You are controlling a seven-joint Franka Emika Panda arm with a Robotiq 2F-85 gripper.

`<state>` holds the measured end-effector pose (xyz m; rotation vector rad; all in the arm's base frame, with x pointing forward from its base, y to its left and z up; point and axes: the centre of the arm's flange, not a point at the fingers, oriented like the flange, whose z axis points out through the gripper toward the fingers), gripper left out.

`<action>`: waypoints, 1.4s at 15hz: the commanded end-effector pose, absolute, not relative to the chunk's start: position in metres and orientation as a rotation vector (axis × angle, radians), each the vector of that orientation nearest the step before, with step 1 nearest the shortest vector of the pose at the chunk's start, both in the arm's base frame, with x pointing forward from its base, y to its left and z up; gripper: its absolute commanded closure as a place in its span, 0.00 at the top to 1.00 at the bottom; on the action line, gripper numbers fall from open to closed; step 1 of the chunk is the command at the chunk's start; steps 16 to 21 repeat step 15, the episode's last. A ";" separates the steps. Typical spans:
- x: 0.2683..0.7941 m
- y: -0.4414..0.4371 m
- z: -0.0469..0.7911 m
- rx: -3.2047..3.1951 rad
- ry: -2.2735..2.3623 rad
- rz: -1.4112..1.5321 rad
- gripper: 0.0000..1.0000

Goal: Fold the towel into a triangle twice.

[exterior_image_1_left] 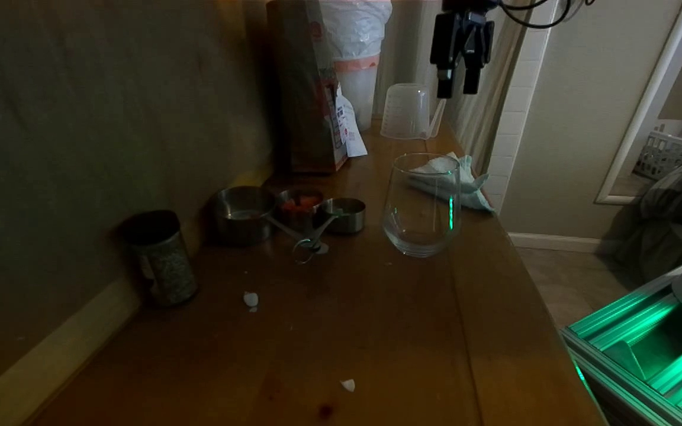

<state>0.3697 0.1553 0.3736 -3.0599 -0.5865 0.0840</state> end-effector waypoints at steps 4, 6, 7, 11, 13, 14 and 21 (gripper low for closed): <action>0.379 0.140 0.432 -3.031 -0.601 0.053 1.00; 0.378 0.140 0.439 -3.026 -0.602 0.057 1.00; 0.375 0.139 0.443 -3.004 -0.656 0.074 1.00; 0.376 0.145 0.440 -3.017 -0.686 0.068 1.00; 0.374 0.146 0.445 -3.011 -0.702 0.065 1.00; 0.373 0.146 0.446 -3.010 -0.705 0.063 1.00; 0.373 0.146 0.446 -3.010 -0.706 0.063 1.00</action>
